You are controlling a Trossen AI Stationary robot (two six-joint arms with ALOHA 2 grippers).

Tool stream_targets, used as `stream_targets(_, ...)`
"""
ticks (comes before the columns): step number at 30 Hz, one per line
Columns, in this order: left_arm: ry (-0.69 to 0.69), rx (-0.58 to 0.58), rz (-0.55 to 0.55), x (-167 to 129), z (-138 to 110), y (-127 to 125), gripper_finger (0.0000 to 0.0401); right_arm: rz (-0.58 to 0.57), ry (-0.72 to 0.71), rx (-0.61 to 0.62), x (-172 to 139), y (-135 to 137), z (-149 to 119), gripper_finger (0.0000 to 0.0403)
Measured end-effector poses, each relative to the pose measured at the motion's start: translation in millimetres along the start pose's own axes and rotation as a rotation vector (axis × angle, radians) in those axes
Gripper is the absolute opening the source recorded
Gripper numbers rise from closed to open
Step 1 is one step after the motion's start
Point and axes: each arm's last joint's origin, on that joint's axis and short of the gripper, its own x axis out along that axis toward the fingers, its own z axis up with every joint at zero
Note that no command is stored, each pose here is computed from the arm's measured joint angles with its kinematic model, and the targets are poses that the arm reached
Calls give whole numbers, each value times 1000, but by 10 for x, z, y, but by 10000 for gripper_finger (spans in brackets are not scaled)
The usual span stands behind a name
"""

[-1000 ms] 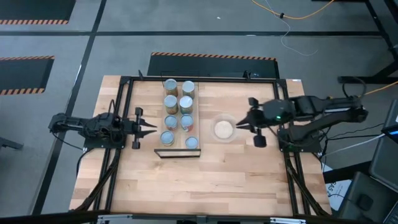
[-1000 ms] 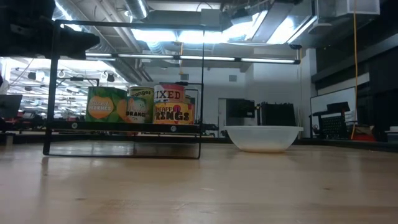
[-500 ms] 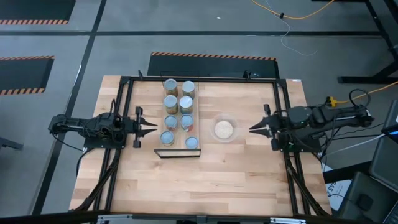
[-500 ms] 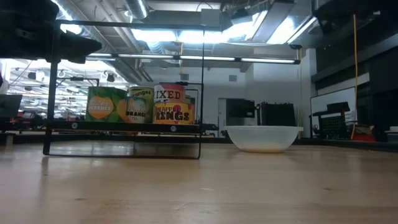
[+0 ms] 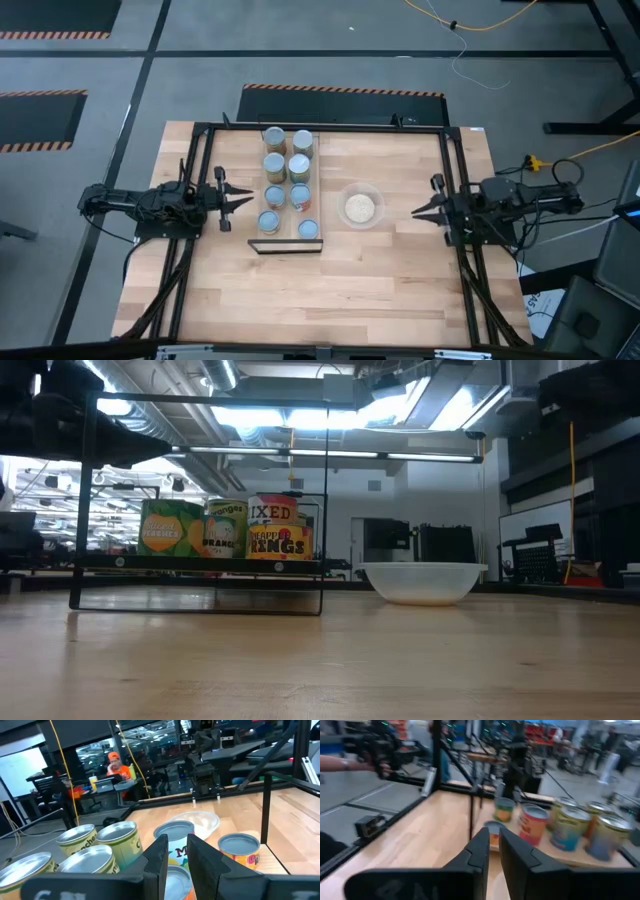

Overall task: Pick and place cans onto a shelf
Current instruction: Return to Home Position

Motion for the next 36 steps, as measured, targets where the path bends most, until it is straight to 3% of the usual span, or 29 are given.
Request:
stream_targets(15,-1,5,-1,0,1,0,64,27,-103,-112,24,54,-377,48)
stream_targets(26,-3,5,-2,0,2,0,64,-49,-119,-140,137,18,-642,48)
stream_targets(32,-3,7,-3,0,2,0,64,51,-149,-171,133,19,-631,48)
stream_targets(36,-3,7,-3,0,2,0,64,-1,-128,-172,135,-16,-644,48)
